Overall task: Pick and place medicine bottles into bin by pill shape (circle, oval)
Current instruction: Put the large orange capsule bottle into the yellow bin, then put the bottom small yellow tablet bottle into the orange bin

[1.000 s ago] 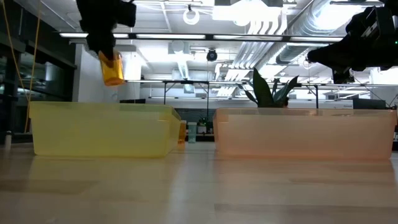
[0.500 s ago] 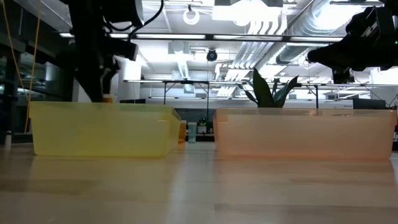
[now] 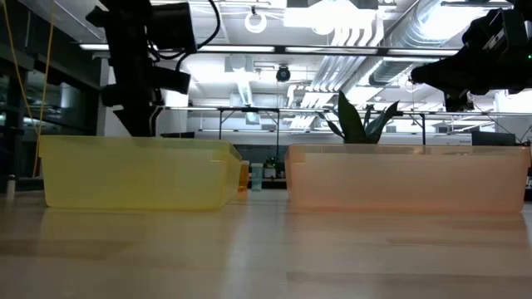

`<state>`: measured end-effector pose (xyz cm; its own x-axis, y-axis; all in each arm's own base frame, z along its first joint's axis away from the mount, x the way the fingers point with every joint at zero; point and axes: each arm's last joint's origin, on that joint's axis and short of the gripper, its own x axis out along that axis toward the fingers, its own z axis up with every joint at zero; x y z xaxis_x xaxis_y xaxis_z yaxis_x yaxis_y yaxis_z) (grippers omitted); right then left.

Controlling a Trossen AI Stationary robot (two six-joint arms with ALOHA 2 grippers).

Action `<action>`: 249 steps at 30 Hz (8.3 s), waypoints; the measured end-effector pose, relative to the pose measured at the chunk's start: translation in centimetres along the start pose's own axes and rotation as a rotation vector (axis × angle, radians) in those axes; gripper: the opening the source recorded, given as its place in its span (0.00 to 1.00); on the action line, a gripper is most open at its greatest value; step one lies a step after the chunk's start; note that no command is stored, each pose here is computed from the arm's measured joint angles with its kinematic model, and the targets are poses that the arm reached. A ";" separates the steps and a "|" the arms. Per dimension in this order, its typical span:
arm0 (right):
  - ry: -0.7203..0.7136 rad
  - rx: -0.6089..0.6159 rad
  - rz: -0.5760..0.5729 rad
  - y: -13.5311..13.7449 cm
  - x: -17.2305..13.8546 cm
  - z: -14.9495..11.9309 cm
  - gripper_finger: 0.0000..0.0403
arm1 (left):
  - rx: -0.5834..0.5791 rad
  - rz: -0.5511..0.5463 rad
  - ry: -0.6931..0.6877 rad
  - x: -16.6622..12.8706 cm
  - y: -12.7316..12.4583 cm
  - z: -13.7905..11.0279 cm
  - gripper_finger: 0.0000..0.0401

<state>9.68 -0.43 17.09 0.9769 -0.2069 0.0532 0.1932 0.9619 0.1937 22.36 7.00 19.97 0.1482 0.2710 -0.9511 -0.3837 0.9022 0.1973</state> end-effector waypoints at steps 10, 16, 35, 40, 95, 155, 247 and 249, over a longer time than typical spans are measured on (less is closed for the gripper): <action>0.000 0.000 0.000 0.0 0.0 0.0 0.00 | -0.016 -0.054 -0.017 0.3 1.3 0.3 0.50; 0.000 0.000 0.000 0.0 0.0 0.0 0.00 | -0.011 -0.068 -0.013 0.4 1.5 0.3 0.50; 0.000 0.000 0.000 0.0 0.0 0.0 0.00 | 0.035 -0.068 -0.014 0.4 1.5 0.3 0.51; 0.000 0.000 0.000 0.0 0.0 0.0 0.00 | 0.035 -0.068 -0.014 0.4 1.5 0.3 0.55; 0.000 0.000 0.000 0.0 0.0 0.0 0.00 | -0.245 -0.204 -1.348 -6.9 -2.3 -7.3 0.64; -0.035 -0.203 0.523 7.9 7.2 4.8 0.00 | -0.130 -0.111 -1.359 -6.9 -2.3 -7.3 0.64; 1.783 0.145 -0.460 25.1 10.1 -2.1 0.26 | -0.104 -0.092 -1.353 -6.9 -2.3 -7.3 0.64; 1.738 0.106 -0.364 25.5 10.8 -1.0 0.26 | -0.104 -0.092 -1.353 -6.9 -2.3 -7.3 0.64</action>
<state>25.24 22.01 21.64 -0.1341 0.0904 -0.9868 0.4637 0.8858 0.0181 15.59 0.58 24.32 0.9244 0.3804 0.0276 -0.3814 0.9218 0.0698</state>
